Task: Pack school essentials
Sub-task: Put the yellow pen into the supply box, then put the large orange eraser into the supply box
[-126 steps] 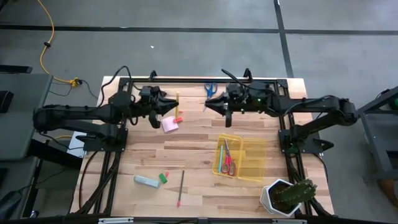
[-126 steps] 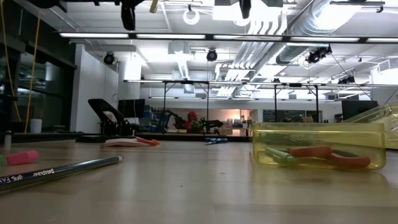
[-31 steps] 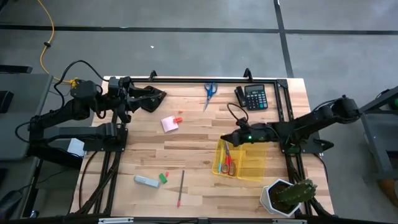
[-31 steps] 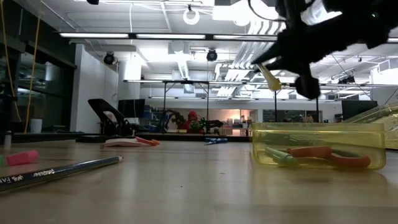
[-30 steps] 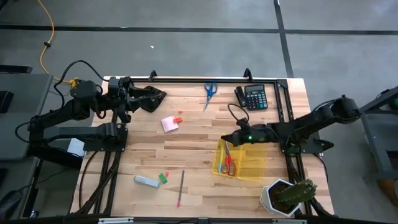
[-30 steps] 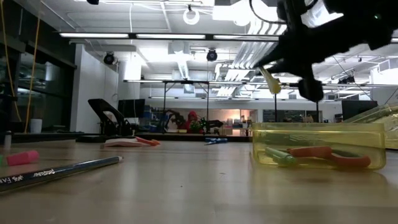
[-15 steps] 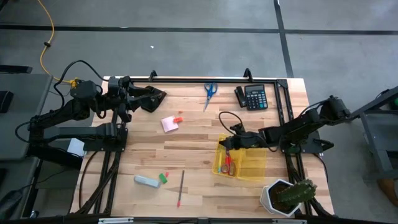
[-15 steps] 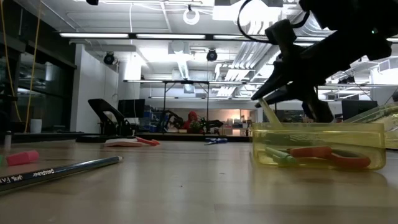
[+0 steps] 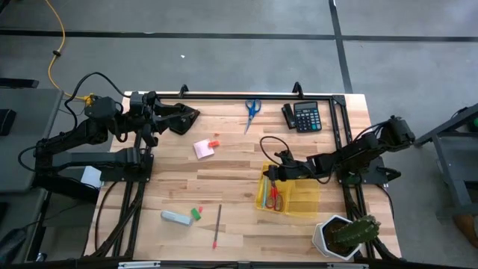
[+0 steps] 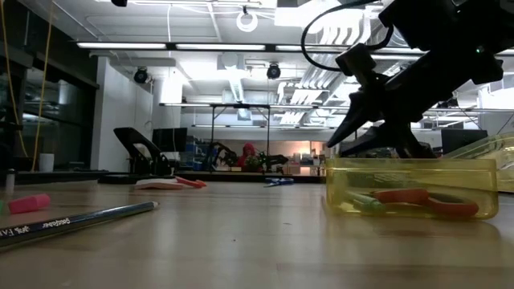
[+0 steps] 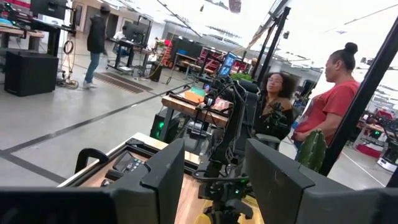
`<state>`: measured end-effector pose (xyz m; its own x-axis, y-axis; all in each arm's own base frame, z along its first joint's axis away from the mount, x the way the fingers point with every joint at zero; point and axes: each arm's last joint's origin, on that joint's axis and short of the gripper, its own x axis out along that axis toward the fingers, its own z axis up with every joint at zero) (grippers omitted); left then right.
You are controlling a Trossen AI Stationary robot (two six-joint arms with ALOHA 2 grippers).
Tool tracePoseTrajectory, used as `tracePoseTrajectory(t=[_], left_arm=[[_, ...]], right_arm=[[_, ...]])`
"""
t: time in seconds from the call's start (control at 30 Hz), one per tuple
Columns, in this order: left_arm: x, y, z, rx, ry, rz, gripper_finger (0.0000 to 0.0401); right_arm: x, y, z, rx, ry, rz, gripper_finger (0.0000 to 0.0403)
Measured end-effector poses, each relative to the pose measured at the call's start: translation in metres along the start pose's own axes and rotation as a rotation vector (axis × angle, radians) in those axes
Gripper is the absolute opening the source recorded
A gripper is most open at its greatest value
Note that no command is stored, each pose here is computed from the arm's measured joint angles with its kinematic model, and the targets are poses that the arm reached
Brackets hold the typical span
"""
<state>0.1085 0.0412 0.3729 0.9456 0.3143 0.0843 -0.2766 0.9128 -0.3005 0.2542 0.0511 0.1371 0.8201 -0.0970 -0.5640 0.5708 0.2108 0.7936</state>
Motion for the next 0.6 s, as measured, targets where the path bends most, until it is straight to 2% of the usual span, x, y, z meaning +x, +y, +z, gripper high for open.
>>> tracePoseTrajectory(t=[0.3,0.5,0.6], left_arm=[[0.0,0.0,0.0,0.0,0.0,0.0,0.0159],[0.0,0.0,0.0,0.0,0.0,0.0,0.0159],[0.0,0.0,0.0,0.0,0.0,0.0,0.0159]], right_arm=[[-0.001,0.0,0.001,0.018,0.01,-0.007,0.0112],[-0.019,0.013,0.022,-0.129,-0.004,0.051,0.0151],[-0.036,0.026,0.042,-0.204,-0.079,0.145,0.0161]])
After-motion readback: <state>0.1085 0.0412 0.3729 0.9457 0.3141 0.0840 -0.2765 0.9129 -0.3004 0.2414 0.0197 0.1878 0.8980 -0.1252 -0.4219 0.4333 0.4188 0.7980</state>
